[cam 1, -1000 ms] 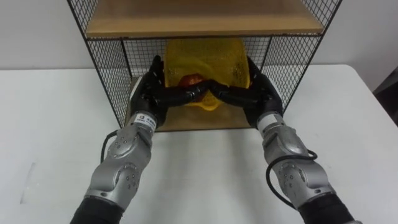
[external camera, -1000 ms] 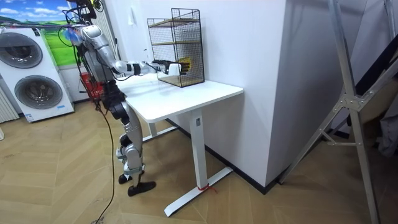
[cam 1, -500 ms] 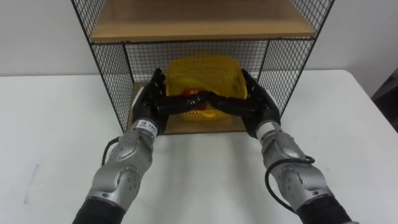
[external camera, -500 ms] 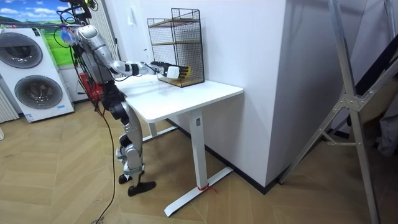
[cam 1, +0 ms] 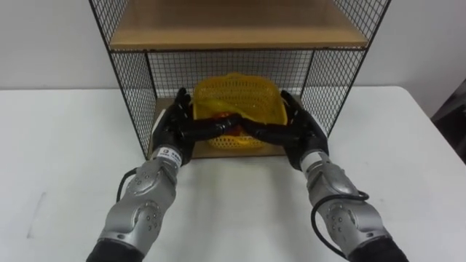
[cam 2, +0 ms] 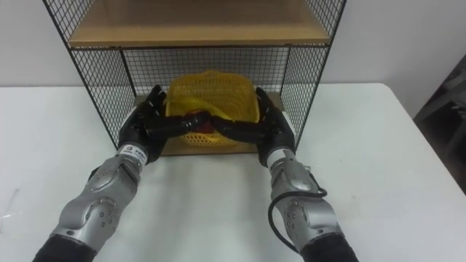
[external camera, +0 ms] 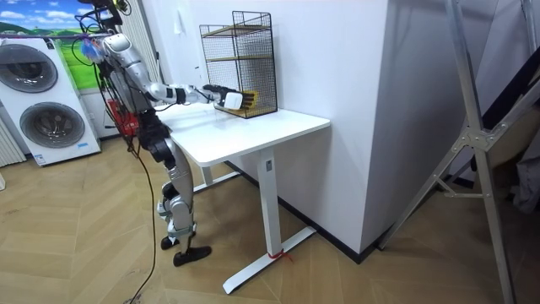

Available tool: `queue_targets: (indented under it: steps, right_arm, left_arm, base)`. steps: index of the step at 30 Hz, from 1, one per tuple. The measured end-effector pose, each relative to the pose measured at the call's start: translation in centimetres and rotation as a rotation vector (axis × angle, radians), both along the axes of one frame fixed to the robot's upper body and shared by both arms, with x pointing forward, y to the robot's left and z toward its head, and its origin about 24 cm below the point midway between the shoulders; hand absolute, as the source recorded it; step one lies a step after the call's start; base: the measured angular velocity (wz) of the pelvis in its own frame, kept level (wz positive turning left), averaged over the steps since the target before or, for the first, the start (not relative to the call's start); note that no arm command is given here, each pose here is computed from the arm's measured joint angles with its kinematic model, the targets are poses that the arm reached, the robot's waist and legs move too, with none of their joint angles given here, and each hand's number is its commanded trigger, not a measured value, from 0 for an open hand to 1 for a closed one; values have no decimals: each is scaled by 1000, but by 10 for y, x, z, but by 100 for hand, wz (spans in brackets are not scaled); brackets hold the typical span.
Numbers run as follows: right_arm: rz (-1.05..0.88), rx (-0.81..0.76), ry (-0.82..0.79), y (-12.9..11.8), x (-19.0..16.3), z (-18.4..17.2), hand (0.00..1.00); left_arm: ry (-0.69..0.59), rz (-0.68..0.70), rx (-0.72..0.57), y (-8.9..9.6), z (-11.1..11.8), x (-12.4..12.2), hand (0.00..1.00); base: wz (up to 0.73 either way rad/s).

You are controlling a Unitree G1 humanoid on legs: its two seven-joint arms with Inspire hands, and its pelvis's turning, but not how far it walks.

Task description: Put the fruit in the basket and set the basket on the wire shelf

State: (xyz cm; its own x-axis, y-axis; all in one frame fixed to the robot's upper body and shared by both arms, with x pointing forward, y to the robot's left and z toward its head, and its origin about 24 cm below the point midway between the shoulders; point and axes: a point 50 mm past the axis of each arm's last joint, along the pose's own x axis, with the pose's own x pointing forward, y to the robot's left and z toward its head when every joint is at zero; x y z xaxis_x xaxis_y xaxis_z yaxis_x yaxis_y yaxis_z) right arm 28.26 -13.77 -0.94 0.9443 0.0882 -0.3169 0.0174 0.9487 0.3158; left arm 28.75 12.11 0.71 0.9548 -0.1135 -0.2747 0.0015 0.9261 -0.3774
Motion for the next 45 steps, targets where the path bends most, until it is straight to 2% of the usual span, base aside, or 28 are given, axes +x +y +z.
queue_targets:
  steps: [14,23,28,36,45]
  right_arm:
    - [1,5,-70,-15,-10,11,0]
    - [-29,2,-87,-25,-9,15,0]
    - [-23,5,-106,-26,-14,18,0]
    - [21,-66,-166,-23,-22,27,0]
    - [23,-171,-231,-26,-32,35,0]
  left_arm:
    - [-4,58,32,23,-3,-13,0]
    - [-69,73,41,28,11,-17,0]
    - [-66,85,40,31,9,-20,0]
    - [-171,63,71,34,28,-30,0]
    - [-96,40,108,41,4,-58,0]
  base:
    - [0]
    - [0]
    - [0]
    - [0]
    - [0]
